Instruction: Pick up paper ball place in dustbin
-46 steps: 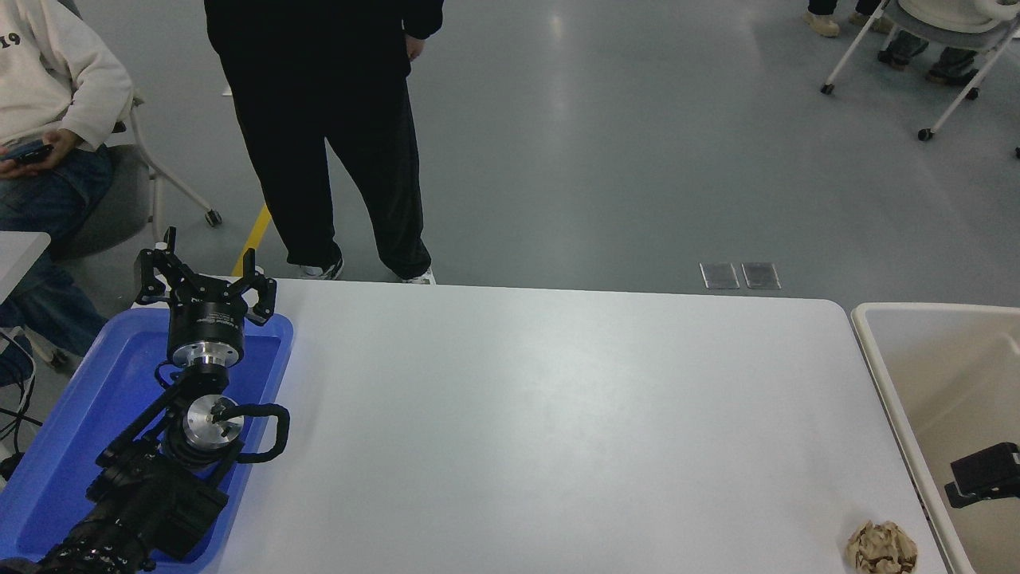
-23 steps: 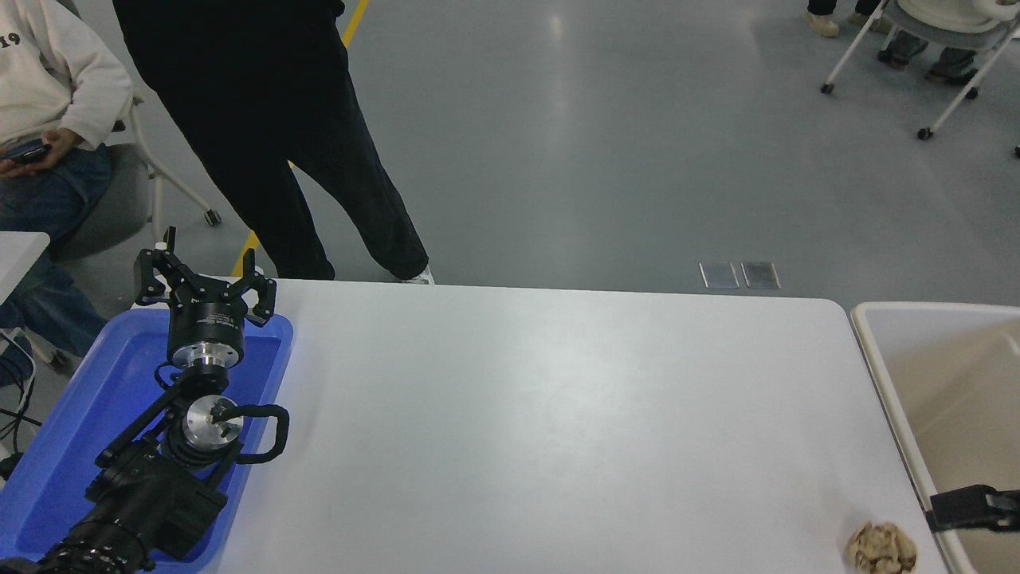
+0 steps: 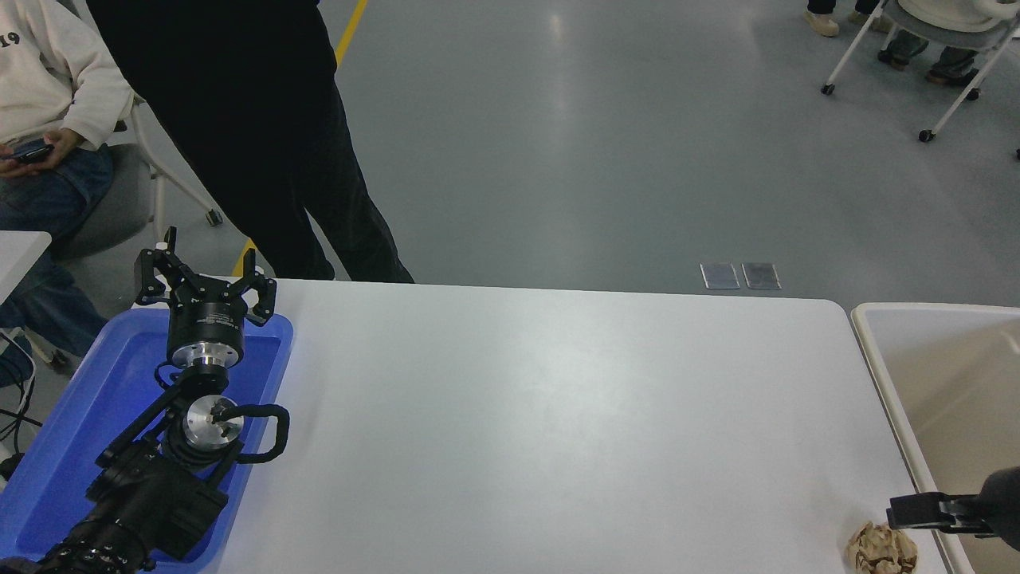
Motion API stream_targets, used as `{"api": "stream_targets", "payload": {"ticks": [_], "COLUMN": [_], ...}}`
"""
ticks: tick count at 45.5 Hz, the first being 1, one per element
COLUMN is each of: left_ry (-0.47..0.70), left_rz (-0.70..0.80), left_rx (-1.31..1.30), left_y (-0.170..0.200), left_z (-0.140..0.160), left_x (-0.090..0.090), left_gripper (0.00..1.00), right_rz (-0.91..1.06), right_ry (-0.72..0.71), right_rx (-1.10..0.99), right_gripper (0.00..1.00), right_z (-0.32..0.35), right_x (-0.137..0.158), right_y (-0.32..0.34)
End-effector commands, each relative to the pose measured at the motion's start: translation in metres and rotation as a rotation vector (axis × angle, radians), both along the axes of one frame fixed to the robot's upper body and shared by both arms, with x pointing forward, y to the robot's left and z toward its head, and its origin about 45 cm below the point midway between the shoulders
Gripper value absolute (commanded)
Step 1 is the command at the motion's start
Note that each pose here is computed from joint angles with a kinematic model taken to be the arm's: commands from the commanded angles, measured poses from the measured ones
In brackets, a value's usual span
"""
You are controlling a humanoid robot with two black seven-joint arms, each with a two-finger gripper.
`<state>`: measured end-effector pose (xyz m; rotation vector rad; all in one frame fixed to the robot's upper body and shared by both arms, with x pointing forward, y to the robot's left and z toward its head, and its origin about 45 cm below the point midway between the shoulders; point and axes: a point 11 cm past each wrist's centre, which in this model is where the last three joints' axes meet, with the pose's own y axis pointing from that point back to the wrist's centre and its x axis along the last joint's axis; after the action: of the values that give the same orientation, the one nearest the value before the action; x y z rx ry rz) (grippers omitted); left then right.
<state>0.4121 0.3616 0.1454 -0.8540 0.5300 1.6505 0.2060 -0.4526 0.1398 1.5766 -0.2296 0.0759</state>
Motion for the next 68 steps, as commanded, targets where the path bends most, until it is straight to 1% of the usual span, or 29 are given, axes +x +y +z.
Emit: {"api": "stream_targets", "payload": {"ticks": [1, 13, 25, 37, 41, 43, 50, 52, 56, 57, 60, 62, 63, 68], "left_ry": [-0.002, -0.001, -0.002, -0.001, 0.001, 0.000, -0.002, -0.002, -0.001, -0.001, -0.002, -0.001, 0.001, 0.001], "left_rz": [-0.001, 0.000, -0.001, 0.000, 0.001, -0.001, -0.001, -0.001, 0.000, 0.000, -0.001, 0.000, 0.001, 0.001], "left_rx": [0.000, 0.000, 0.000, 0.000, 0.001, -0.001, 0.000, 0.000, 0.000, 0.000, 0.000, 0.000, 0.001, 0.001], "left_y": [0.000, 0.000, 0.000, 0.000, 0.000, -0.001, 0.000, 0.000, 0.000, 0.000, 0.000, 0.000, 0.000, 0.000], "left_z": [0.000, 0.000, 0.000, 0.000, 0.000, 0.000, 0.000, 0.000, 0.000, 0.000, 0.000, 0.000, 0.000, 0.000], "left_x": [0.000, 0.000, 0.000, 0.000, 0.000, 0.000, 0.000, 0.000, 0.000, 0.000, 0.000, 0.000, 0.000, 0.000], "left_gripper": [0.99, 0.99, 0.99, 0.99, 0.99, 0.99, 0.99, 0.99, 0.99, 0.99, 0.99, 0.99, 0.99, 0.99], "right_rz": [-0.002, 0.023, 0.034, 0.035, 0.035, 0.035, 0.038, 0.038, 0.035, 0.035, 0.034, 0.034, 0.033, 0.026], "right_ry": [0.001, -0.007, -0.011, 0.001, 0.001, 0.002, 0.008, 0.006, 0.003, 0.001, 0.002, 0.001, 0.002, -0.001], "right_rx": [0.022, -0.019, -0.046, -0.048, -0.048, -0.049, -0.050, -0.049, -0.049, -0.050, -0.049, -0.048, -0.049, -0.046], "right_gripper": [1.00, 1.00, 1.00, 1.00, 0.96, 0.89, 0.58, 0.52, 0.46, 0.43, 0.17, 0.03, 0.00, 0.00], "right_z": [-0.029, -0.057, -0.065, -0.068, -0.068, -0.069, -0.070, -0.070, -0.070, -0.070, -0.069, -0.069, -0.069, -0.067], "right_x": [-0.003, -0.008, -0.004, -0.008, -0.008, -0.009, -0.011, -0.011, -0.011, -0.010, -0.011, -0.010, -0.011, -0.011], "right_y": [0.010, 0.008, 0.004, 0.004, 0.004, 0.003, 0.003, 0.003, 0.002, 0.002, 0.002, 0.003, 0.002, 0.001]}}
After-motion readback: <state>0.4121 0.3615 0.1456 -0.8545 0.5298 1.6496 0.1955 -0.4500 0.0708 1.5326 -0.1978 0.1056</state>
